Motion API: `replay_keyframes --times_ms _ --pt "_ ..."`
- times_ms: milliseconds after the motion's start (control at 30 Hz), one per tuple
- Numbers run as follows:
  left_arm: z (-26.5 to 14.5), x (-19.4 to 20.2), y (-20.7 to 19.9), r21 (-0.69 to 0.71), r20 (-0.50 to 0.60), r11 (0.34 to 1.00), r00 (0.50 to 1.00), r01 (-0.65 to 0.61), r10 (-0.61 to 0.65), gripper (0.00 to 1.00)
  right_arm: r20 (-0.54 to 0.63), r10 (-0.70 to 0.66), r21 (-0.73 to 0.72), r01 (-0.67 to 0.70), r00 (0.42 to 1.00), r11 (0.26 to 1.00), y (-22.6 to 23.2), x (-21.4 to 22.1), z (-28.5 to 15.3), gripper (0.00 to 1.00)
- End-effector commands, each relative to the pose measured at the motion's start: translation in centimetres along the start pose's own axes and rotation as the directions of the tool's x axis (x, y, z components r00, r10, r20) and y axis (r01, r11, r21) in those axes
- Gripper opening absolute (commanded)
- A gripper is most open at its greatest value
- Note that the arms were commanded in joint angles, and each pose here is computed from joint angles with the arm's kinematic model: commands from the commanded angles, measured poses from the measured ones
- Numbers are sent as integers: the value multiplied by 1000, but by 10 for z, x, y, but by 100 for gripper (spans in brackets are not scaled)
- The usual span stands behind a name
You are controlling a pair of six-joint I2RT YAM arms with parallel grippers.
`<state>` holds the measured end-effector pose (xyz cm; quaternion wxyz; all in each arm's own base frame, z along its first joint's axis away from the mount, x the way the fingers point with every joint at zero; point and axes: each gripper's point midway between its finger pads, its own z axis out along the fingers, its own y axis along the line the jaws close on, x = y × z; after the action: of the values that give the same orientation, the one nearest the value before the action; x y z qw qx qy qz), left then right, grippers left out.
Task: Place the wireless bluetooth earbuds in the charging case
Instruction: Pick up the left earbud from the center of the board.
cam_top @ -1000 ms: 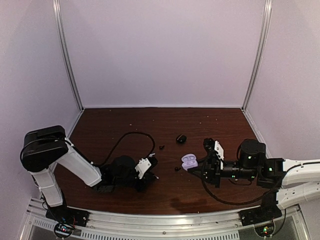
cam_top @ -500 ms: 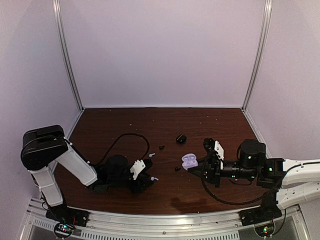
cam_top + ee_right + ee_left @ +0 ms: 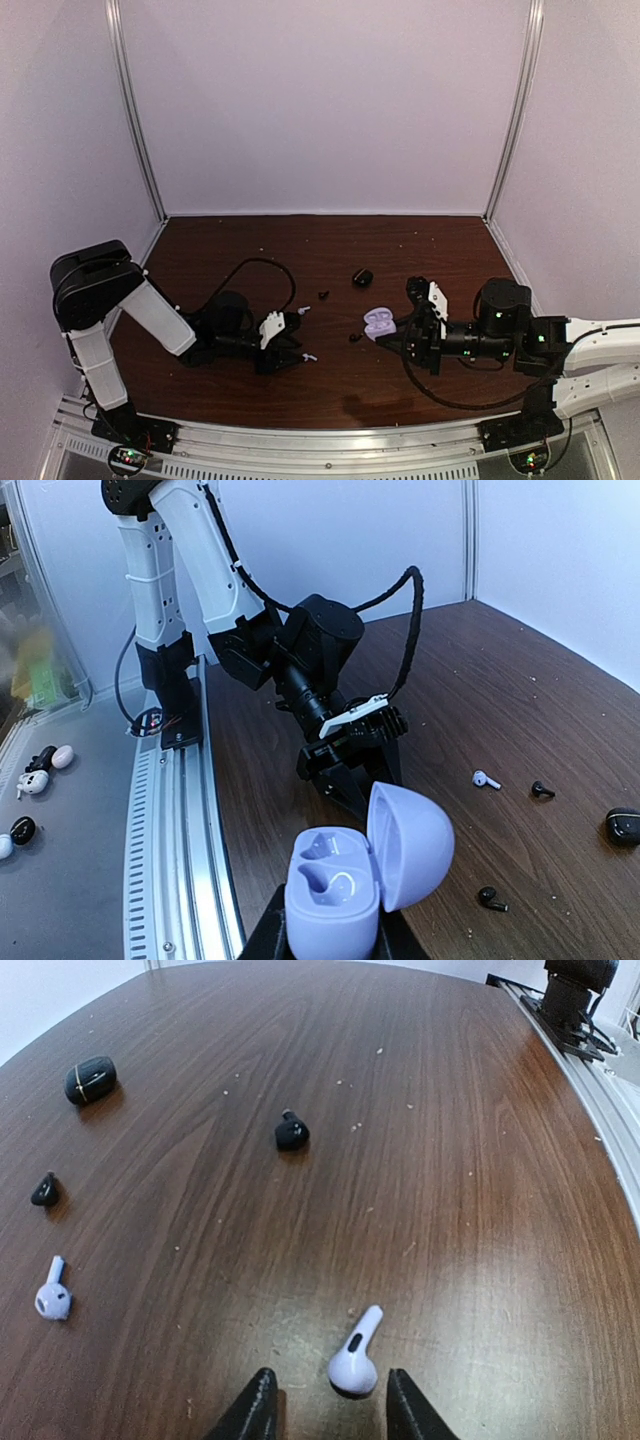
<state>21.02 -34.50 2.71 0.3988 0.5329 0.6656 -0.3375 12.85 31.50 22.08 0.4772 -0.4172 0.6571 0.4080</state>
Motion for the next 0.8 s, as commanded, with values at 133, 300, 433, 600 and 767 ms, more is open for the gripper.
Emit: replay_keyframes --times_ms 133,300,433,600,767 --pt "12 4 -12 157 -3 982 994 -107 108 38 44 -14 9 13 999 1000 0 -20 -4 15" --pt "18 13 -14 191 -27 975 992 -116 124 36 44 -15 10 15 999 1000 -1 -22 -4 15" --pt "22 21 -15 219 -45 968 990 -122 135 33 41 -15 10 14 999 1000 0 -21 -5 15" --pt "24 28 -15 219 -72 969 989 -112 131 29 44 -15 12 15 999 1000 -1 -21 -6 15" --pt "21 27 -11 189 -80 976 989 -106 122 29 44 -20 14 20 999 1000 -1 -21 -7 15"
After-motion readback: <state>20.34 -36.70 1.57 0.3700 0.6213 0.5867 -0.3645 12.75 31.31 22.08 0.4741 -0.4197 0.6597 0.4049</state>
